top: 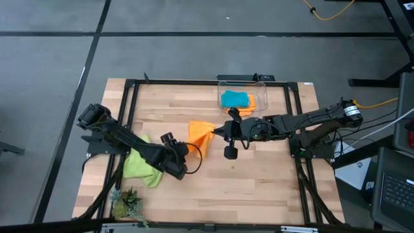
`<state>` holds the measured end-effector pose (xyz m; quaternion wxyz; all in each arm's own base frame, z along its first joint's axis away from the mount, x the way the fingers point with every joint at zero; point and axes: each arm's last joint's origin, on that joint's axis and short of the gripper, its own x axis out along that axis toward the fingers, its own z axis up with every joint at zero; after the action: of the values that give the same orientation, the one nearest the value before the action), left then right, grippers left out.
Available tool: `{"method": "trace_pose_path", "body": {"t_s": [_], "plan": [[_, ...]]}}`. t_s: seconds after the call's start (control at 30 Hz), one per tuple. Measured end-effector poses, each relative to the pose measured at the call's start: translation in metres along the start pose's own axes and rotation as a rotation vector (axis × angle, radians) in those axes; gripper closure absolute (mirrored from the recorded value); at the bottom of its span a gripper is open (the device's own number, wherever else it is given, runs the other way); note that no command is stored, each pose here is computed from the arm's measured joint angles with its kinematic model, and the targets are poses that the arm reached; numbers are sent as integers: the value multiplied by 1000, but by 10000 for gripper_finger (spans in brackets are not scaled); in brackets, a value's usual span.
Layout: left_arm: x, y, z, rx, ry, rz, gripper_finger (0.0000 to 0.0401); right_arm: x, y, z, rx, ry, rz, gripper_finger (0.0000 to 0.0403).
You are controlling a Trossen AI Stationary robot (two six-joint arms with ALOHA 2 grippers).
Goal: Fold microfiber towels
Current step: Fold the orange microfiber towel
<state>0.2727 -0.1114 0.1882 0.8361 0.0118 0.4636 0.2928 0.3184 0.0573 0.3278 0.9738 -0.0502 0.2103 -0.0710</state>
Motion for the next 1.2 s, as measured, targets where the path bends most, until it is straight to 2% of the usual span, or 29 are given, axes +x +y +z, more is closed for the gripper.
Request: {"method": "trace_pose_path", "body": {"t_s": [0.5, 0.73, 0.87, 1.03, 1.2], "plan": [[17, -5, -21, -7, 212, -36, 192, 0, 0, -1, 1, 6, 1, 399], [23, -2, -33, -30, 263, -34, 199, 0, 0, -1, -1, 13, 1, 399], [23, -2, -35, -24, 265, -32, 249, 0, 0, -2, -7, 24, 3, 399], [23, -2, -35, -29, 265, -31, 381, 0, 0, -7, -24, 70, 2, 399], [0, 4, -19, 30, 368, 16, 399, -2, -1, -15, -52, 151, 0, 399]]}}
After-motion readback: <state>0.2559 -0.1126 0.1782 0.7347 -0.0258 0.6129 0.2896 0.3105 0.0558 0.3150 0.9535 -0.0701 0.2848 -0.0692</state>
